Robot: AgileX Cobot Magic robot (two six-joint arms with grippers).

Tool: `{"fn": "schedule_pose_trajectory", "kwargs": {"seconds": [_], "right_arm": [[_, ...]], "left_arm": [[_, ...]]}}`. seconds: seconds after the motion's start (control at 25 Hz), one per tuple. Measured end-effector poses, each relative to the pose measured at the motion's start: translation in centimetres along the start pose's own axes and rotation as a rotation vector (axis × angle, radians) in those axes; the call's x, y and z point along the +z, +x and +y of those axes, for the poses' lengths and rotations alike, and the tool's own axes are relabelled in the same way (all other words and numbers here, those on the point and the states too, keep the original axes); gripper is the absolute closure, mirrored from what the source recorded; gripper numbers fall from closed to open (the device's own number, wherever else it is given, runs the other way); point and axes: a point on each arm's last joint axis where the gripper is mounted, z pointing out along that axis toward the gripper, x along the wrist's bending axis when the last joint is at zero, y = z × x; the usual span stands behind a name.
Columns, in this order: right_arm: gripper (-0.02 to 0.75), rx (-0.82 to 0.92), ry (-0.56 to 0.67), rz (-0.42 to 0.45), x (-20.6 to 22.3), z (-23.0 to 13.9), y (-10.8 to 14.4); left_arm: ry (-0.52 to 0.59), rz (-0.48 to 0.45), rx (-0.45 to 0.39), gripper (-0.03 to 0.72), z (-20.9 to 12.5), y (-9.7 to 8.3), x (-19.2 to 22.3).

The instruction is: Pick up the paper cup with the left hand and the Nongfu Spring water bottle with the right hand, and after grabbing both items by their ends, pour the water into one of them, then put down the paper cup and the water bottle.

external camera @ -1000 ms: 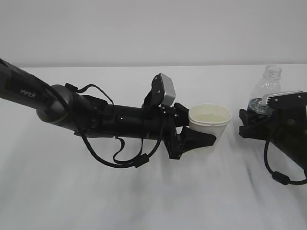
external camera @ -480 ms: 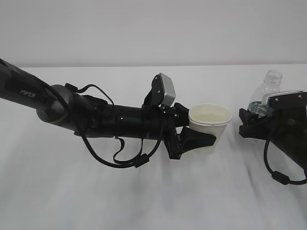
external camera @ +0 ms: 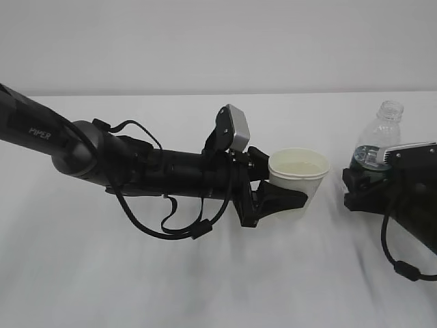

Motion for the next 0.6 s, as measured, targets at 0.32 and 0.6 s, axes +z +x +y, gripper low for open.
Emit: {"fn": "schedule_pose_trajectory", "kwargs": {"seconds": [0.32, 0.6], "right_arm": [[0.160, 0.004, 0.041, 0.005, -1.0, -0.9, 0.2], [0.153, 0.005, 0.046, 0.005, -1.6, -0.8, 0.2]], "left_arm": [[0.000, 0.000, 0.000, 0.241, 0.0, 0.0, 0.0], [0.000, 0.000, 0.000, 0.241, 0.0, 0.0, 0.0]]}}
